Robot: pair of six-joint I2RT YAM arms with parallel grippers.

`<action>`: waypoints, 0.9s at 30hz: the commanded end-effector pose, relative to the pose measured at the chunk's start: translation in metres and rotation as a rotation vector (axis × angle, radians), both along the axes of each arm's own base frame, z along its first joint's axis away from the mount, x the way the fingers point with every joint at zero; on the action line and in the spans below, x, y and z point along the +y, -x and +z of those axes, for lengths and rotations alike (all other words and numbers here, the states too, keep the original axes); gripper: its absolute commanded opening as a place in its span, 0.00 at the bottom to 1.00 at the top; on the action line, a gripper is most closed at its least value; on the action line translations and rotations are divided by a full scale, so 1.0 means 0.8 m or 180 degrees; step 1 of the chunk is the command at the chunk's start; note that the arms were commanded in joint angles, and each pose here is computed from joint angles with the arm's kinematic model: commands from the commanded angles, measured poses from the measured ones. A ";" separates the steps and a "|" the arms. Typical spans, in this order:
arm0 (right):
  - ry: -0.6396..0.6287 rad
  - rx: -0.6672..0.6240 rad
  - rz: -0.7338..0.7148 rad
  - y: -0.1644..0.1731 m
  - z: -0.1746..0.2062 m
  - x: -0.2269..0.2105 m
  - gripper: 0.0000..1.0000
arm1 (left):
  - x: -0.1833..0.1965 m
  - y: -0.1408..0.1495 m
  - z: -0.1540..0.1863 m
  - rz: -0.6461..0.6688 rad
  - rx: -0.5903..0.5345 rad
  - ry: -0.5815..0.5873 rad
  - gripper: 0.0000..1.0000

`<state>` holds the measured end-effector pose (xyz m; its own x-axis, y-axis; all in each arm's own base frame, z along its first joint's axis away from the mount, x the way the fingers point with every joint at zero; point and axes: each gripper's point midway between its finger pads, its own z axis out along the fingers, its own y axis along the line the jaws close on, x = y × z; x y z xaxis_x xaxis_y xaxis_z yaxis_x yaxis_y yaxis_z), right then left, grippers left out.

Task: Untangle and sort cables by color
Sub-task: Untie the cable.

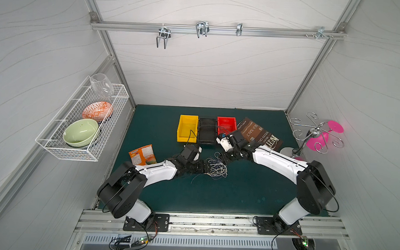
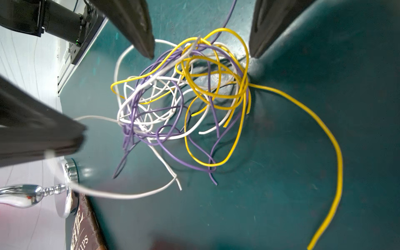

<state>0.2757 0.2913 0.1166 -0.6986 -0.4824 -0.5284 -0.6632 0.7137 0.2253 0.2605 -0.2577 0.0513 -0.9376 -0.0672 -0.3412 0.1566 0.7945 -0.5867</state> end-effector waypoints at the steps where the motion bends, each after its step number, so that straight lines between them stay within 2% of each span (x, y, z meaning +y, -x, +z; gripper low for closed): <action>1: -0.0253 -0.0117 0.0063 0.008 0.049 0.008 0.00 | -0.020 -0.018 0.020 -0.0046 -0.0148 0.0137 0.66; 8: -0.0400 -0.0165 0.0099 0.014 0.084 0.008 0.00 | -0.020 -0.019 0.012 -0.0046 -0.0116 0.0073 0.44; 12: -0.0514 -0.0184 0.0122 0.018 0.104 0.012 0.00 | -0.014 -0.019 0.004 -0.0039 -0.0103 -0.0033 0.21; 15: -0.0573 -0.0218 0.0120 0.020 0.120 0.011 0.00 | -0.008 -0.019 -0.001 -0.0006 -0.0110 -0.0108 0.08; 20: -0.0638 -0.0273 0.0067 0.021 0.143 0.002 0.00 | 0.004 -0.018 -0.003 0.0040 -0.0161 -0.0255 0.00; 27: -0.0990 -0.0360 -0.0041 0.024 0.195 -0.016 0.00 | 0.011 -0.016 -0.008 0.0057 -0.0177 -0.0341 0.00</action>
<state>0.2609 0.2847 0.2444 -0.6365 -0.3314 -0.6965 -0.6898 0.6485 0.3218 0.2689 -0.2505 0.0397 -0.9299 -0.0509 -0.3642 0.1546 0.8445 -0.5128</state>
